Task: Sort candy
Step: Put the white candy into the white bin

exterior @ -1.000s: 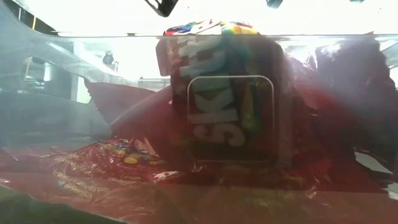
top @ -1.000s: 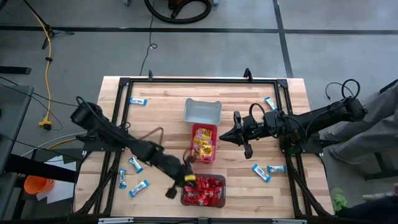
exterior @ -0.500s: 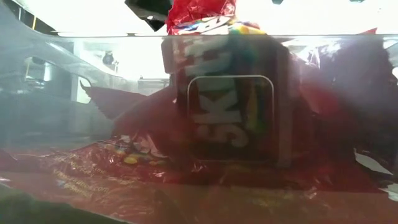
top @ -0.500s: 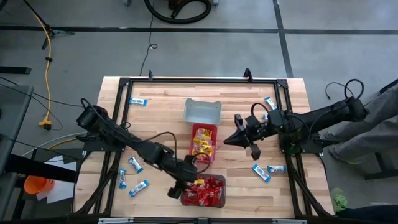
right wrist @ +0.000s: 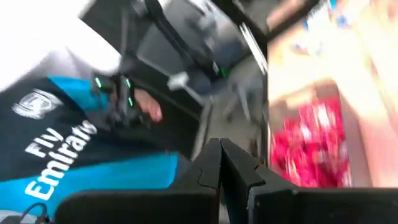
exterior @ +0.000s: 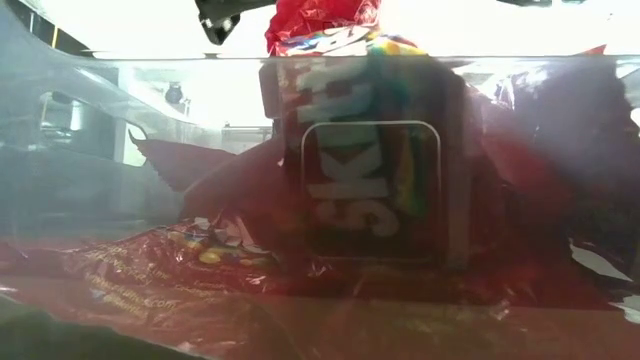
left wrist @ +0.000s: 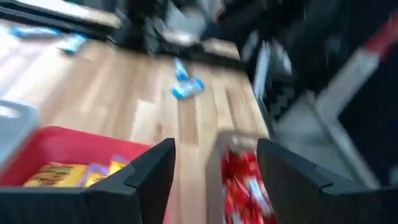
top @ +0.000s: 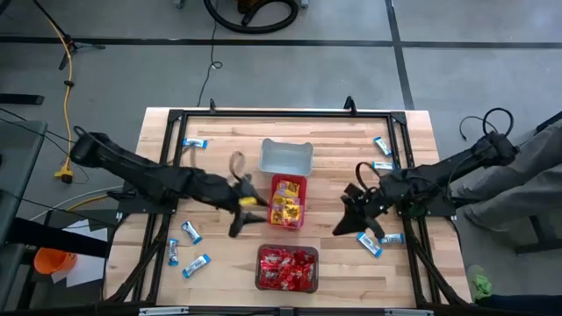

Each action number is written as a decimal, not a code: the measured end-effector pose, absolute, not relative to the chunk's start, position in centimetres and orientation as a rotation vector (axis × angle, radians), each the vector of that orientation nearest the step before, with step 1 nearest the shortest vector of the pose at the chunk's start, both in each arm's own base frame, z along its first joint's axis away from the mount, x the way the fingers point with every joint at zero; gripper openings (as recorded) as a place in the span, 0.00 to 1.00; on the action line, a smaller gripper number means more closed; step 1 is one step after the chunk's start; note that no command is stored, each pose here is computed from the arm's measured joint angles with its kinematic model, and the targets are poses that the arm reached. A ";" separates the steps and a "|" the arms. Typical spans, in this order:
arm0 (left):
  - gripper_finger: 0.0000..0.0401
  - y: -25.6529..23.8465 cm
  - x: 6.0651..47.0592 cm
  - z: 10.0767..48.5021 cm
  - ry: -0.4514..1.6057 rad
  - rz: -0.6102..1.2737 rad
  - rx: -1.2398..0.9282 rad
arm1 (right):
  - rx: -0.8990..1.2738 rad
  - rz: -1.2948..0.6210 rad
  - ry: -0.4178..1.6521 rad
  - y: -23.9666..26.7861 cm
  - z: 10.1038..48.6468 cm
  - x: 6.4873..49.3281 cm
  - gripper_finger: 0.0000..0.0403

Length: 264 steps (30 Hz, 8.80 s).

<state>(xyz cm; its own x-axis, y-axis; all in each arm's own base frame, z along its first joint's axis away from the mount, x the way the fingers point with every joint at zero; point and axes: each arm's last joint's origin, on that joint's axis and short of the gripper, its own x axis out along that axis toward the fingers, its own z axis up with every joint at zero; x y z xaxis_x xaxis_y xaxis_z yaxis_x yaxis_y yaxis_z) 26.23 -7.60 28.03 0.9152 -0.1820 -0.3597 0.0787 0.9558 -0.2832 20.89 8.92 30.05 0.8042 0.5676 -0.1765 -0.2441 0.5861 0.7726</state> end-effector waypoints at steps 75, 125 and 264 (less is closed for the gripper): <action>0.53 -6.1 22.5 27.5 0.199 0.038 -0.363 | 0.497 -0.444 1.627 15.9 14.2 20.0 0.05; 0.53 -6.6 22.4 28.0 0.156 -0.015 -0.345 | 0.388 -0.163 0.153 0.8 32.0 29.8 0.00; 0.06 -13.5 11.9 14.4 1.354 -0.150 0.114 | 0.478 0.004 0.218 2.9 35.5 26.8 0.70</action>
